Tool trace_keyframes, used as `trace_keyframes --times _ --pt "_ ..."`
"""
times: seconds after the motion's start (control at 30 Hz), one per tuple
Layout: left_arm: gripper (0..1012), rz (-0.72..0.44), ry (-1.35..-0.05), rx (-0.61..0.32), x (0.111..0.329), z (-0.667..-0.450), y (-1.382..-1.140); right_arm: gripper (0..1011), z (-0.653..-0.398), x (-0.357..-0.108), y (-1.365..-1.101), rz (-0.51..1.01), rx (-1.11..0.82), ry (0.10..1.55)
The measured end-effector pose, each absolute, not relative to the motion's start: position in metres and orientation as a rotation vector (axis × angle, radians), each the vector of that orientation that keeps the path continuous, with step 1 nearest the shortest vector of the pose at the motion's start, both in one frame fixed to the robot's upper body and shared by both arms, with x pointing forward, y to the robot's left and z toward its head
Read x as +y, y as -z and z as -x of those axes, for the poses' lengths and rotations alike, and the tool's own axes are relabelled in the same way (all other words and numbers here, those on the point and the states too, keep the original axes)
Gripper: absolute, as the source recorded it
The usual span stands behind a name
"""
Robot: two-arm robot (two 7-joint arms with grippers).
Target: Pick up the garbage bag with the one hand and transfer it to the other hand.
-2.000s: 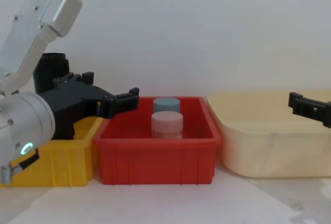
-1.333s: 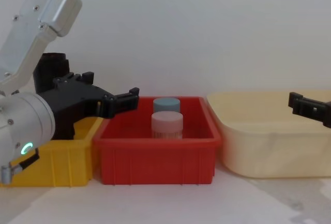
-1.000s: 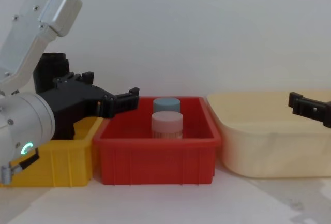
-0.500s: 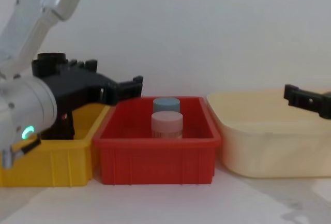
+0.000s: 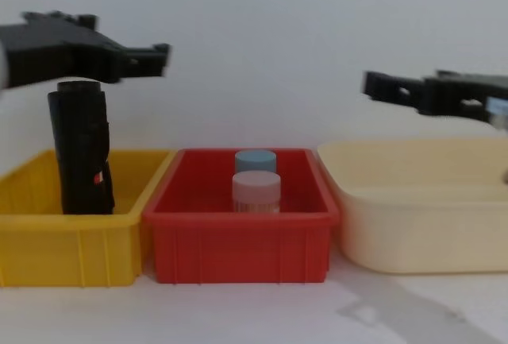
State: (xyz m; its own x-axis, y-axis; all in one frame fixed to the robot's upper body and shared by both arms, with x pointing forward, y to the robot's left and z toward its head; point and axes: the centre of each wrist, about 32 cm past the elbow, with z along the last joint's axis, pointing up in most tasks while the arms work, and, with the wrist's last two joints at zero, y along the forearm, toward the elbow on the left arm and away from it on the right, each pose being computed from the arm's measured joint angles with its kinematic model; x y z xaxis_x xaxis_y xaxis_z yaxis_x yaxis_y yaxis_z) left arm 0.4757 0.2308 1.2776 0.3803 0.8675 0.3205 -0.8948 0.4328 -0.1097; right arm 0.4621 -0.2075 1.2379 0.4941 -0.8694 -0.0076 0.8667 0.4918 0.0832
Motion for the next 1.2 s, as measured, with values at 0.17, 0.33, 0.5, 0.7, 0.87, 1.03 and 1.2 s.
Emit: trace_keyframes --times 0.17,0.33,0.5,0.7,0.87,1.03,1.2 --pt "1001 -0.11 -1.156 -0.349 0.259 -0.464 -1.287 1002 -0.473 -0.187 -1.25 -0.072 -0.025 0.985" --pt "1001 -0.132 -1.185 -0.329 0.29 -0.455 -1.289 1002 -0.483 -0.168 -1.258 -0.053 -0.021 0.931" --pt "1001 -0.135 -1.2 -0.308 0.314 -0.451 -1.289 1002 -0.493 -0.15 -1.264 -0.026 -0.019 0.89" --pt "1001 -0.114 -1.191 -0.273 0.334 -0.456 -1.285 1002 -0.501 -0.134 -1.268 0.016 -0.015 0.86" --pt "1001 -0.091 -1.176 -0.252 0.341 -0.464 -1.282 1002 -0.506 -0.125 -1.269 0.051 -0.009 0.85" --pt "1001 -0.059 -1.143 -0.224 0.344 -0.474 -1.276 1002 -0.51 -0.119 -1.269 0.075 -0.002 0.845" --pt "1001 -0.04 -1.119 -0.195 0.345 -0.483 -1.268 1002 -0.513 -0.116 -1.27 0.086 0.0 0.837"
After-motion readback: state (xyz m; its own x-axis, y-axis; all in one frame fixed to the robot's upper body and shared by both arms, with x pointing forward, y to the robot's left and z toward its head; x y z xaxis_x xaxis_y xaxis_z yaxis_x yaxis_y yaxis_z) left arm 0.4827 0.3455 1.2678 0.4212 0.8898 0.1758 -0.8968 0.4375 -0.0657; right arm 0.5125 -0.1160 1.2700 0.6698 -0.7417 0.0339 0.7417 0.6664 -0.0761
